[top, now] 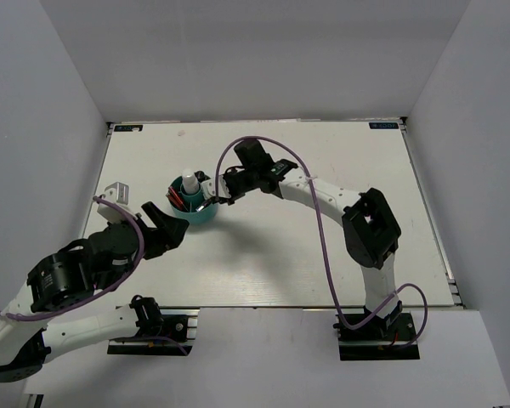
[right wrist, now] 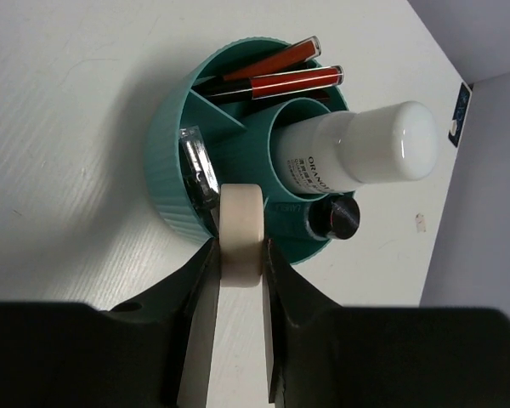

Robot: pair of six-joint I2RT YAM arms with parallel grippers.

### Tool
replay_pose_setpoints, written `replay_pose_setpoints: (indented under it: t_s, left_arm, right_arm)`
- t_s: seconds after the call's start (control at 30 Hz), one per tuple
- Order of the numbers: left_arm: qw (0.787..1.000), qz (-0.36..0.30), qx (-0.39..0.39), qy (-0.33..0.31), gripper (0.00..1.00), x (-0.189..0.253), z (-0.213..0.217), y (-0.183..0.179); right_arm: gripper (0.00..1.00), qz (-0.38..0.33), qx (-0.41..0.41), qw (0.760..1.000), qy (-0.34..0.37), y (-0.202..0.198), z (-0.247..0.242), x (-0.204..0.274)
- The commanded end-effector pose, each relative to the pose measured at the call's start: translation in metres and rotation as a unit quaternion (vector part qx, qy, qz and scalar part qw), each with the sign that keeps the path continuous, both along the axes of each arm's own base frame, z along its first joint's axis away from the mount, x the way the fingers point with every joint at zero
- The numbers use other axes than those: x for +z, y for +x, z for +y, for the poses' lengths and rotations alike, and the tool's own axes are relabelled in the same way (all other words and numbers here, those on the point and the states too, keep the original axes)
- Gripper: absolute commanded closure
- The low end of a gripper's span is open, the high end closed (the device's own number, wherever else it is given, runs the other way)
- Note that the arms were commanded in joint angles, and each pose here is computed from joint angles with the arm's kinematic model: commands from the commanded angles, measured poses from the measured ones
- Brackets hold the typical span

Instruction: Organize the makeup

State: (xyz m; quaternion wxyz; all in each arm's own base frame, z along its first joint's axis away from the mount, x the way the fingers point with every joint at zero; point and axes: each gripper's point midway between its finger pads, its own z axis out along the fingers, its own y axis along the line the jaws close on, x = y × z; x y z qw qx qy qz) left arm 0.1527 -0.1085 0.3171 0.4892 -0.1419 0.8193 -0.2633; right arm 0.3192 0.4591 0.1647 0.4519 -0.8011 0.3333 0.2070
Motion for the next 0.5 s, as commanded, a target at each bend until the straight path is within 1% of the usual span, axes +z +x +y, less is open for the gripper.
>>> replay_pose_setpoints:
  t_s: [0.0, 0.47]
  left_arm:
    - [0.999, 0.001, 0.039, -0.025, 0.18, 0.001, 0.0032, 0.0067]
    - [0.999, -0.002, 0.039, -0.027, 0.18, 0.0025, 0.0042, 0.0065]
  right_arm:
    - [1.0, -0.068, 0.029, 0.996, 0.052, -0.0044, 0.0099, 0.0422]
    - [1.0, -0.117, 0.033, 0.991, 0.056, 0.0018, 0.0143, 0.037]
